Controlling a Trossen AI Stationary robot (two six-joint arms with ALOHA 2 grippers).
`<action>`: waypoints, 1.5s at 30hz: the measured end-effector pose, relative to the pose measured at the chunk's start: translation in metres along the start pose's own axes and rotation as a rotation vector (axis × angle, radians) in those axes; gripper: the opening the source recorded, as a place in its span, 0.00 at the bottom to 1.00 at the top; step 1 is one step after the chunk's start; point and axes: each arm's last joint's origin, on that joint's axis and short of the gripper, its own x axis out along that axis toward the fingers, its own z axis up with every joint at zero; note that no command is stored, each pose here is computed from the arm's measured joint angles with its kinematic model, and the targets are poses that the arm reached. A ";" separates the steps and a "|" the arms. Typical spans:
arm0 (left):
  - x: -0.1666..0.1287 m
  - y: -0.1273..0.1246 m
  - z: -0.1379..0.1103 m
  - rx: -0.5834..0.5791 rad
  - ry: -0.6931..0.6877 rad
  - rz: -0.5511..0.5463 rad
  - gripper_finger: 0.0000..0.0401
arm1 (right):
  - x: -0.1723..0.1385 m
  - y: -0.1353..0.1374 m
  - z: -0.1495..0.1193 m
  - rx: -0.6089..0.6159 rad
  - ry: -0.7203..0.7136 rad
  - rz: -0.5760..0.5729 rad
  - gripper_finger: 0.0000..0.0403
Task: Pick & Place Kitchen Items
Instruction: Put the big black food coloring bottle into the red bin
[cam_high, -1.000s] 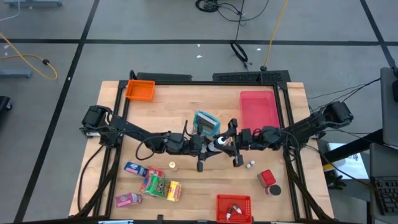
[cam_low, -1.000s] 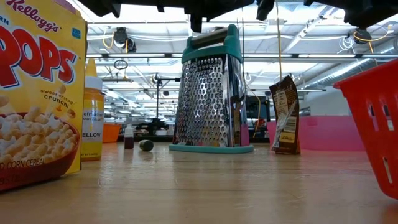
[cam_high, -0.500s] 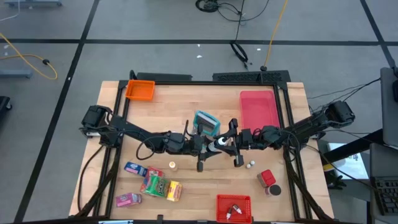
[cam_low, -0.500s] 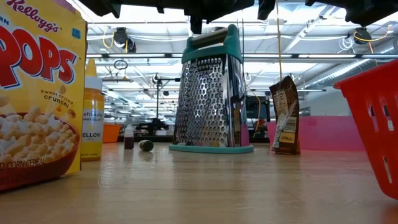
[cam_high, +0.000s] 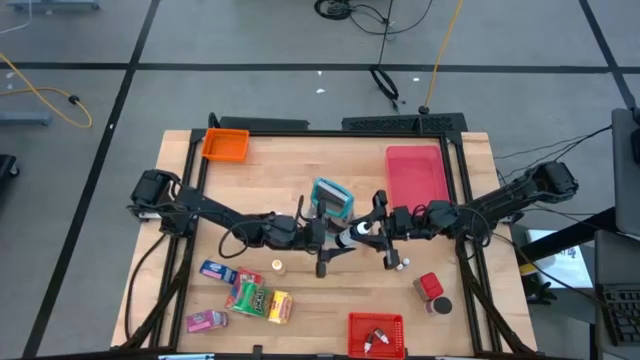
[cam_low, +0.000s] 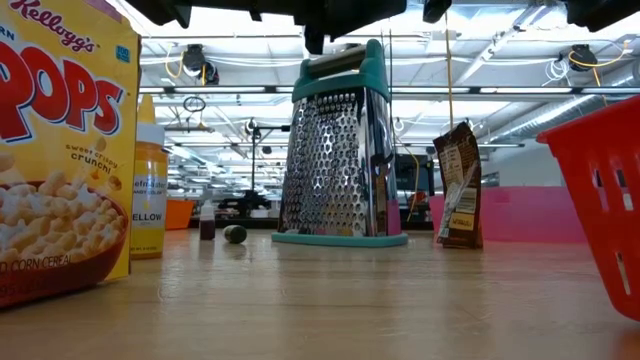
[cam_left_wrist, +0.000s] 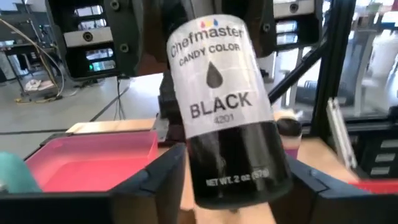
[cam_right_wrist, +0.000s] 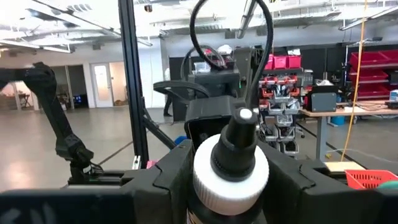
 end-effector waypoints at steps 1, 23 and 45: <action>-0.003 -0.001 0.002 0.013 0.020 -0.002 0.52 | -0.001 0.001 0.000 -0.001 0.011 0.003 0.34; -0.042 -0.012 0.032 -0.004 0.185 0.056 0.67 | -0.030 0.058 -0.017 0.107 0.324 0.076 0.34; -0.043 -0.013 0.028 -0.154 0.227 0.069 0.66 | -0.066 0.143 -0.057 0.114 0.453 0.033 0.34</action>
